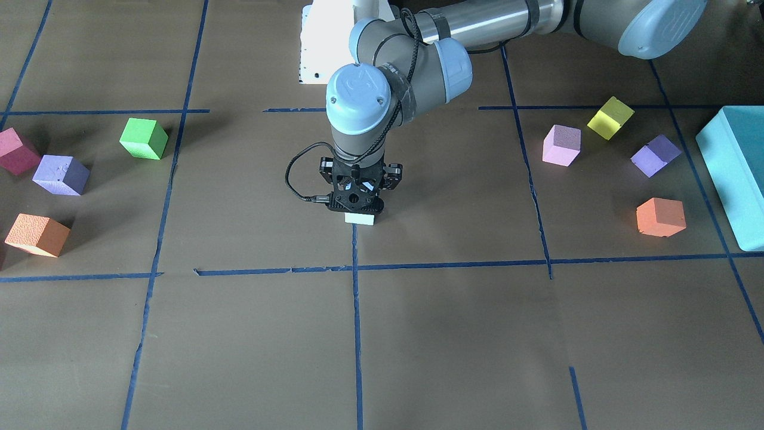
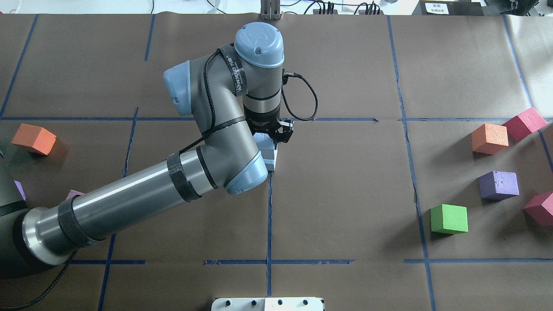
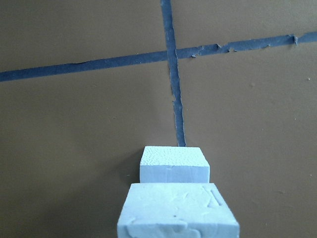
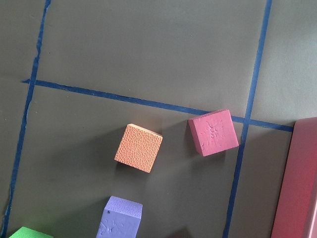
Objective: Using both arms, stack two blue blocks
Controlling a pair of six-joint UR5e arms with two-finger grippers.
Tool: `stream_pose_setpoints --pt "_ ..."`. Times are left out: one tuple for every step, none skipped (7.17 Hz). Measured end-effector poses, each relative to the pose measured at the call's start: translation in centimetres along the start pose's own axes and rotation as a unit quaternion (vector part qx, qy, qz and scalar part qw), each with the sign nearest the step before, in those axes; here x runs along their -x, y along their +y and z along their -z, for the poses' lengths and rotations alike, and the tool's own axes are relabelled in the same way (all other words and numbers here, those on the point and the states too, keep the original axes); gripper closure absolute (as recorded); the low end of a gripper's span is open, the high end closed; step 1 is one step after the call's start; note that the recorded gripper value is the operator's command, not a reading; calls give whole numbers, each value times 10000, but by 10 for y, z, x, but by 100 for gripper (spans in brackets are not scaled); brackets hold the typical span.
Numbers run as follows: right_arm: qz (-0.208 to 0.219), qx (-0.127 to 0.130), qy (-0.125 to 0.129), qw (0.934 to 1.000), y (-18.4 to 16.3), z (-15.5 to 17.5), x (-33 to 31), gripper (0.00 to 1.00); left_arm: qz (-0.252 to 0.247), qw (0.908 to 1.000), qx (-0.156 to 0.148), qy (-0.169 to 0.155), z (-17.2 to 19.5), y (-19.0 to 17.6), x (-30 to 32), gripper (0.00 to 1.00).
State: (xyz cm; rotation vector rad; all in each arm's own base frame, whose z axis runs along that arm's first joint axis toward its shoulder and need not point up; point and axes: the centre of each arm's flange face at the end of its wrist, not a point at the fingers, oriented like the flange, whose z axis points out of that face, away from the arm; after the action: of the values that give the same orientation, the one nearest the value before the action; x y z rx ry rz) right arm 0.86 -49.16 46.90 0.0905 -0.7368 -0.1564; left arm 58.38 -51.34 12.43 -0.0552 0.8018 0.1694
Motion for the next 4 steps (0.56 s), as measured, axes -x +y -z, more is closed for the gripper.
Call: stream_pose_setpoints --pt "-3 2 1 10000 0 0 0 0 -1 10000 -1 2 -1 0 0 88" --pt "-4 2 1 10000 0 0 -1 0 3 10000 2 -3 -2 -1 1 78" --pt "-8 6 1 10000 0 -1 -1 0 8 10000 6 -10 -3 -1 2 61" --pt "-14 15 2 10000 0 -1 -2 0 10 10000 8 -13 -4 -1 3 47"
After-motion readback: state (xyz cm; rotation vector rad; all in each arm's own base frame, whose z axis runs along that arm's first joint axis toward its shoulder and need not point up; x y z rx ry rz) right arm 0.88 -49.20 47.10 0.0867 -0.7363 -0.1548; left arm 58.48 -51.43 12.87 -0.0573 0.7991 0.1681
